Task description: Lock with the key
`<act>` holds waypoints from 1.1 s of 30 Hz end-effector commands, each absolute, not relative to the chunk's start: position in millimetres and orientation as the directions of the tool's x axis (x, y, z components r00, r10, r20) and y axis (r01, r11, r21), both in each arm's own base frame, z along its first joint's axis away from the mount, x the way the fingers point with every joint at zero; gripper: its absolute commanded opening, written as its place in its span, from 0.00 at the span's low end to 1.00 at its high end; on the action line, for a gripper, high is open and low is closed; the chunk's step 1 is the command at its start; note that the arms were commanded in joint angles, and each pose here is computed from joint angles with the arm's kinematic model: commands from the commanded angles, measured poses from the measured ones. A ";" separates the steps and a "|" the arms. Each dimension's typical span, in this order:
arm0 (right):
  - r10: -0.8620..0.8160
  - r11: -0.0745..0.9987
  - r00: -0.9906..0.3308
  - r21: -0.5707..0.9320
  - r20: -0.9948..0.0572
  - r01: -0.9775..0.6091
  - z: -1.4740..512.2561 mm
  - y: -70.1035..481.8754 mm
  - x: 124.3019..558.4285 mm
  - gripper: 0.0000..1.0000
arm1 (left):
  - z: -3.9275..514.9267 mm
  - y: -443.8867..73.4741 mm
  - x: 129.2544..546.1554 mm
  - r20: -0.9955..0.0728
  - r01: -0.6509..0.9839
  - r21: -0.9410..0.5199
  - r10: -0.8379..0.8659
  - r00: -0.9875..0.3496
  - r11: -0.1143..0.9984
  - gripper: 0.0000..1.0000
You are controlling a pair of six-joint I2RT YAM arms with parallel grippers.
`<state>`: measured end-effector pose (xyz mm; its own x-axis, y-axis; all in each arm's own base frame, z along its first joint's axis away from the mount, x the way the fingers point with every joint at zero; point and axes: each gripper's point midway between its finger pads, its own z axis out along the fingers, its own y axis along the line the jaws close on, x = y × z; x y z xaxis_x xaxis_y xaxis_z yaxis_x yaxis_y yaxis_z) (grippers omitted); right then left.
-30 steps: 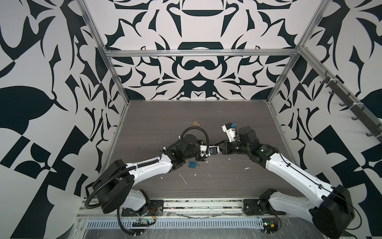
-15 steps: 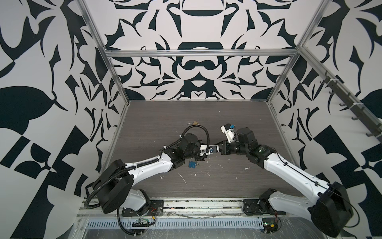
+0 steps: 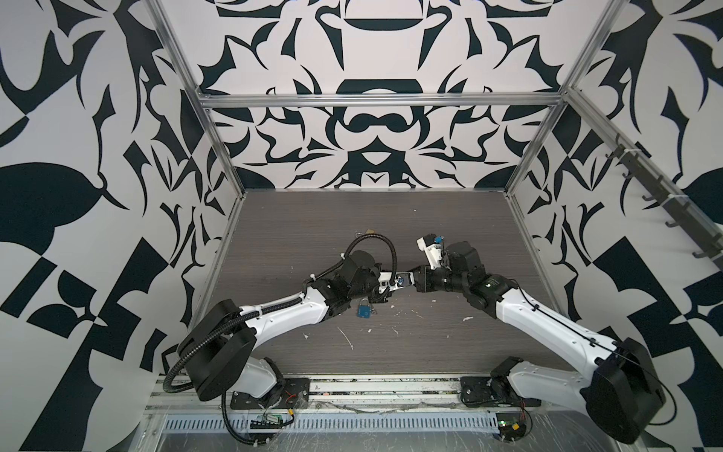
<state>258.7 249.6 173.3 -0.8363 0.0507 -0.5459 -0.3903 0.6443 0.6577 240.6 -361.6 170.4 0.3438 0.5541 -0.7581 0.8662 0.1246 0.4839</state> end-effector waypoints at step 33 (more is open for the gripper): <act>0.032 0.766 -0.675 0.452 -0.737 -0.457 258.8 203.6 265.4 0.45 | 193.9 -340.1 241.7 -0.878 0.839 0.399 0.419 0.233 0.370 0.00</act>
